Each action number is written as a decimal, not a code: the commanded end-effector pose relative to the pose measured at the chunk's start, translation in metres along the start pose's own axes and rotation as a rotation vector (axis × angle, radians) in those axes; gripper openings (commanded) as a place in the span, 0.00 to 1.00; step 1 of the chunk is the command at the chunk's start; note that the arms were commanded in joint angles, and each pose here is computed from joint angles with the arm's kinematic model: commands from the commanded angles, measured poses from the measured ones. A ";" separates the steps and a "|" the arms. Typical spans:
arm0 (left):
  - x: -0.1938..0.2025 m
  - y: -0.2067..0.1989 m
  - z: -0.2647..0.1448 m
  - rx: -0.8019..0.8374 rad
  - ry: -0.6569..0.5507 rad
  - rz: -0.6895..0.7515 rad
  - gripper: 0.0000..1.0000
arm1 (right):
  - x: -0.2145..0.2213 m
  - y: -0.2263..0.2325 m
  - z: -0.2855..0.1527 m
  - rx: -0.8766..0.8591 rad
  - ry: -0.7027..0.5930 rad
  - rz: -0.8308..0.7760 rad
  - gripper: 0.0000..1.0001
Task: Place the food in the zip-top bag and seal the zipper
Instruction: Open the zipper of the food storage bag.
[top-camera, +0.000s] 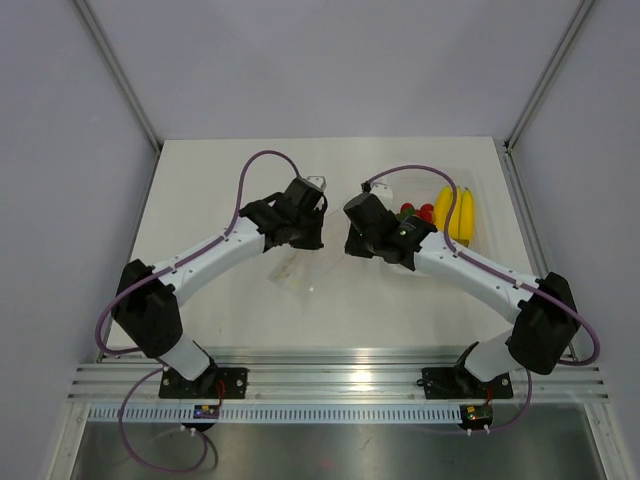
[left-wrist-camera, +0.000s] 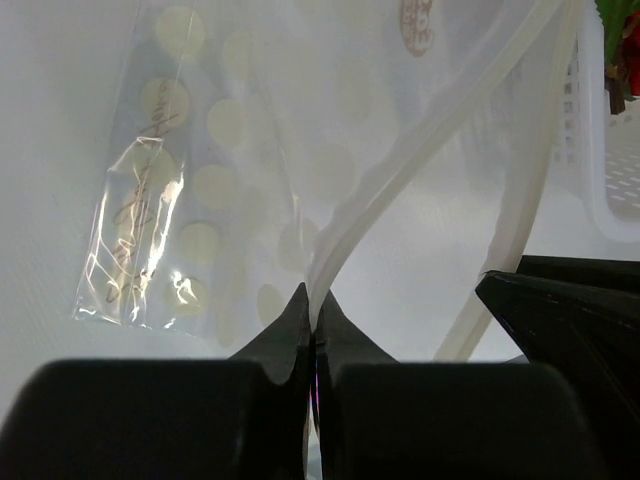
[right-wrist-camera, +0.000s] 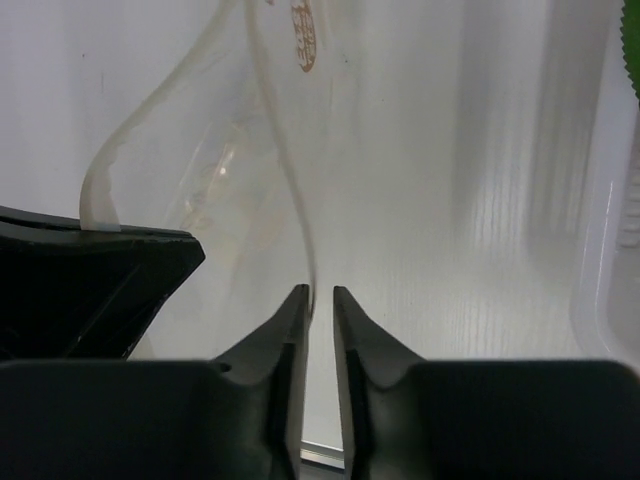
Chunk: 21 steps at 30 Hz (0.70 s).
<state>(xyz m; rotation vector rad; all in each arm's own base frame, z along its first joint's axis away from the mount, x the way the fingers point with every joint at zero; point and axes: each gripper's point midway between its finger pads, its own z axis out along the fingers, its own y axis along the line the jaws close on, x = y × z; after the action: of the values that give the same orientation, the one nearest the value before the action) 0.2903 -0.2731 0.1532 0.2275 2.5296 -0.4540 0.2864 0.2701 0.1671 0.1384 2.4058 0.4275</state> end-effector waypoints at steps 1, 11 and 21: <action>-0.024 -0.020 -0.007 0.086 -0.062 0.000 0.00 | -0.006 0.010 -0.001 -0.062 -0.015 0.013 0.17; -0.020 -0.031 -0.017 0.173 -0.074 0.021 0.00 | -0.001 0.003 0.017 -0.005 -0.015 0.055 0.00; -0.015 -0.024 -0.012 0.153 -0.066 0.038 0.24 | -0.009 0.004 0.003 -0.028 -0.046 0.074 0.00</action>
<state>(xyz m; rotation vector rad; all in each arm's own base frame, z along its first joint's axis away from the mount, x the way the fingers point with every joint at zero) 0.2874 -0.2895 0.1629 0.3024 2.4862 -0.5821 0.2868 0.2743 0.1466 0.1717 2.4361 0.4357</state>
